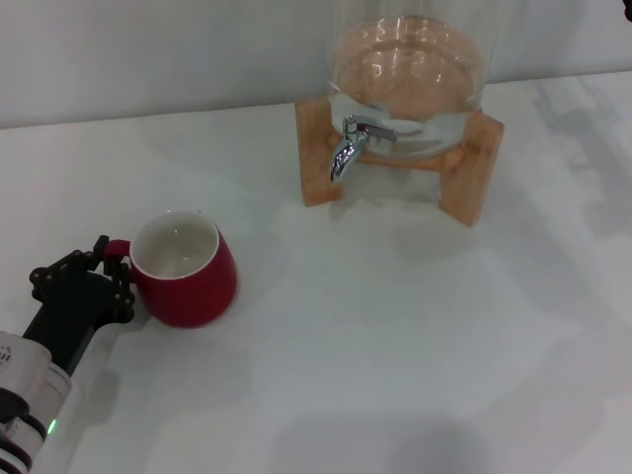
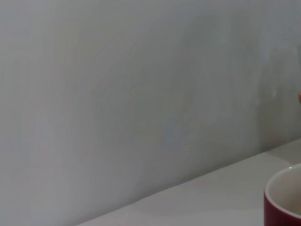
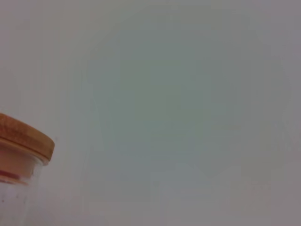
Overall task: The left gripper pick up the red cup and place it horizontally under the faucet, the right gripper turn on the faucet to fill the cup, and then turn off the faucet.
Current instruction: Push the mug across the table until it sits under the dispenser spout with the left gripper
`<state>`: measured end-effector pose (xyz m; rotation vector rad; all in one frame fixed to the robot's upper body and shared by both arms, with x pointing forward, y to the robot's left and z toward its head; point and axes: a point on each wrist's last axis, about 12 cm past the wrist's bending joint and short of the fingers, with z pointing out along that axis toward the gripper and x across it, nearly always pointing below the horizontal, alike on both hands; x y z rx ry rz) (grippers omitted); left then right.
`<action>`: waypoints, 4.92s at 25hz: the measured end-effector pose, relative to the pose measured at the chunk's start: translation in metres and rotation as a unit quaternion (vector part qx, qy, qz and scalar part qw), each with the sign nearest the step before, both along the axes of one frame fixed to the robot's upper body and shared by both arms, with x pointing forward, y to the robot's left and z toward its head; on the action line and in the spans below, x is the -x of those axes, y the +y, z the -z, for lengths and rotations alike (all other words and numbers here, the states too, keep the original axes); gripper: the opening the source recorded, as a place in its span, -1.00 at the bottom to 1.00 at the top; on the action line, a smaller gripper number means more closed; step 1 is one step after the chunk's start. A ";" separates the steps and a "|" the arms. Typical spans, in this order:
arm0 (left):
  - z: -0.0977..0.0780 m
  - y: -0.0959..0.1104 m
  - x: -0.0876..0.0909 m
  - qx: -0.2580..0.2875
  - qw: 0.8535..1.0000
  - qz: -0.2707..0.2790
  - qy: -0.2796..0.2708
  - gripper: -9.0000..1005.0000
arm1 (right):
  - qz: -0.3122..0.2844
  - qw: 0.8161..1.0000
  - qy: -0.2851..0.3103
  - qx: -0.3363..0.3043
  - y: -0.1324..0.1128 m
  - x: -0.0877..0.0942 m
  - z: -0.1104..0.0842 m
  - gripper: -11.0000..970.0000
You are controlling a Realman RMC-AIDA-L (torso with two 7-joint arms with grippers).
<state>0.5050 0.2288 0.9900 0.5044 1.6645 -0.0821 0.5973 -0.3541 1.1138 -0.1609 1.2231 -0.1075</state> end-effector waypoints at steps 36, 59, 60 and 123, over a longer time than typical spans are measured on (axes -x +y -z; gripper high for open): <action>-0.030 -0.065 -0.059 -0.025 0.993 0.112 0.019 -0.78 | -0.050 0.999 -0.018 0.008 0.019 0.005 0.001 0.31; -0.035 -0.092 -0.069 -0.046 0.987 0.143 0.058 -0.78 | -0.067 0.997 -0.017 0.020 0.026 0.002 0.000 0.31; -0.035 -0.092 -0.069 -0.046 0.987 0.144 0.058 -0.79 | -0.068 0.997 -0.017 0.021 0.026 0.002 0.000 0.31; -0.036 -0.105 -0.073 -0.064 0.983 0.145 0.096 -0.55 | -0.099 0.994 0.002 0.035 0.034 0.011 0.011 0.31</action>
